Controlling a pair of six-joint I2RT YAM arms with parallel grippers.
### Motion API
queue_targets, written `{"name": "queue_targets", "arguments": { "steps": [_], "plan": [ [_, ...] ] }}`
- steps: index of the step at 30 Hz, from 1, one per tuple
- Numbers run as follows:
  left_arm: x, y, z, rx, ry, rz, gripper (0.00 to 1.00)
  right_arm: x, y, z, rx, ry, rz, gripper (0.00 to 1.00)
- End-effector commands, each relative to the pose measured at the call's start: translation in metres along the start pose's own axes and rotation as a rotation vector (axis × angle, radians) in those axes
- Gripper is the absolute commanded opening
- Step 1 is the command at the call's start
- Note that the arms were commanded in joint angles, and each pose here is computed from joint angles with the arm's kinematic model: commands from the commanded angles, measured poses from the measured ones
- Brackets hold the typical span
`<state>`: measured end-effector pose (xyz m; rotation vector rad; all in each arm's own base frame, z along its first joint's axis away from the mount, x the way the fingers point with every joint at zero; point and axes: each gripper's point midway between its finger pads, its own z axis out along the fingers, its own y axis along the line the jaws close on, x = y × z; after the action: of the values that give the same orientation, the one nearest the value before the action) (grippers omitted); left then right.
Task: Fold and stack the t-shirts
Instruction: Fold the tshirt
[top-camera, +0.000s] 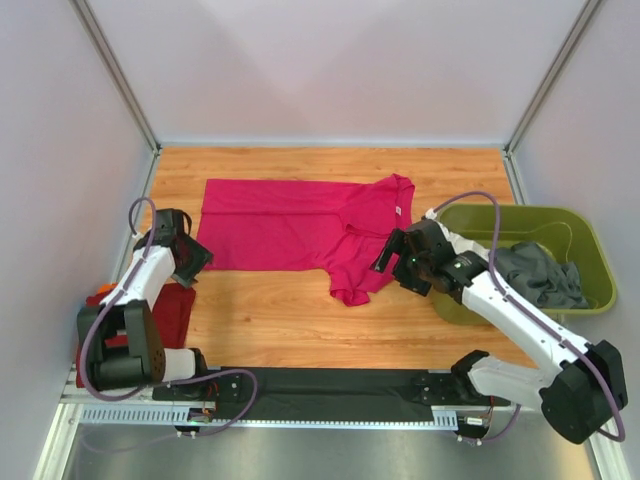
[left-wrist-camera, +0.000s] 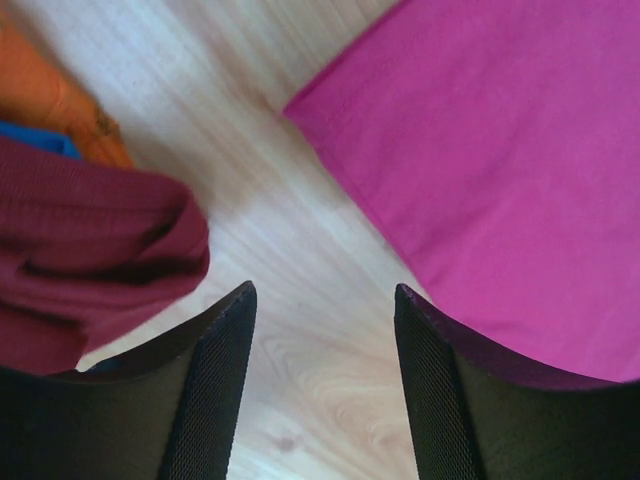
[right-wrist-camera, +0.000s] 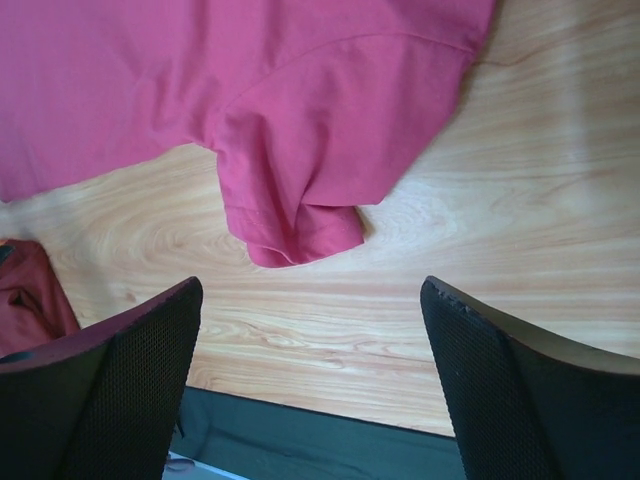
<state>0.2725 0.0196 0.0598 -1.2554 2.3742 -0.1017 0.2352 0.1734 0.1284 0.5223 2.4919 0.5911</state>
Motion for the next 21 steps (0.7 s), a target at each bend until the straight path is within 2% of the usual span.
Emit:
{"name": "queue_targets", "arguments": {
  "steps": [1, 5, 9, 17, 21],
  "plan": [
    [-0.03, -0.022, 0.006, 0.041, -0.059, -0.033, 0.64, -0.011, 0.0, -0.001, 0.101, -0.058, 0.06, 0.91],
    [-0.046, -0.015, 0.02, 0.032, -0.103, -0.07, 0.61, -0.015, 0.013, -0.004, 0.155, -0.086, 0.058, 0.92],
    [-0.052, -0.006, 0.036, 0.007, -0.099, -0.098, 0.6, -0.005, 0.025, 0.001, 0.126, -0.093, 0.061, 0.86],
    [-0.049, -0.005, 0.056, -0.004, -0.066, -0.117, 0.57, 0.022, 0.019, 0.036, 0.192, 0.017, 0.062, 0.85],
    [-0.048, -0.002, 0.063, -0.016, -0.066, -0.129, 0.49, 0.032, 0.019, 0.049, 0.21, 0.063, 0.044, 0.84]
  ]
}}
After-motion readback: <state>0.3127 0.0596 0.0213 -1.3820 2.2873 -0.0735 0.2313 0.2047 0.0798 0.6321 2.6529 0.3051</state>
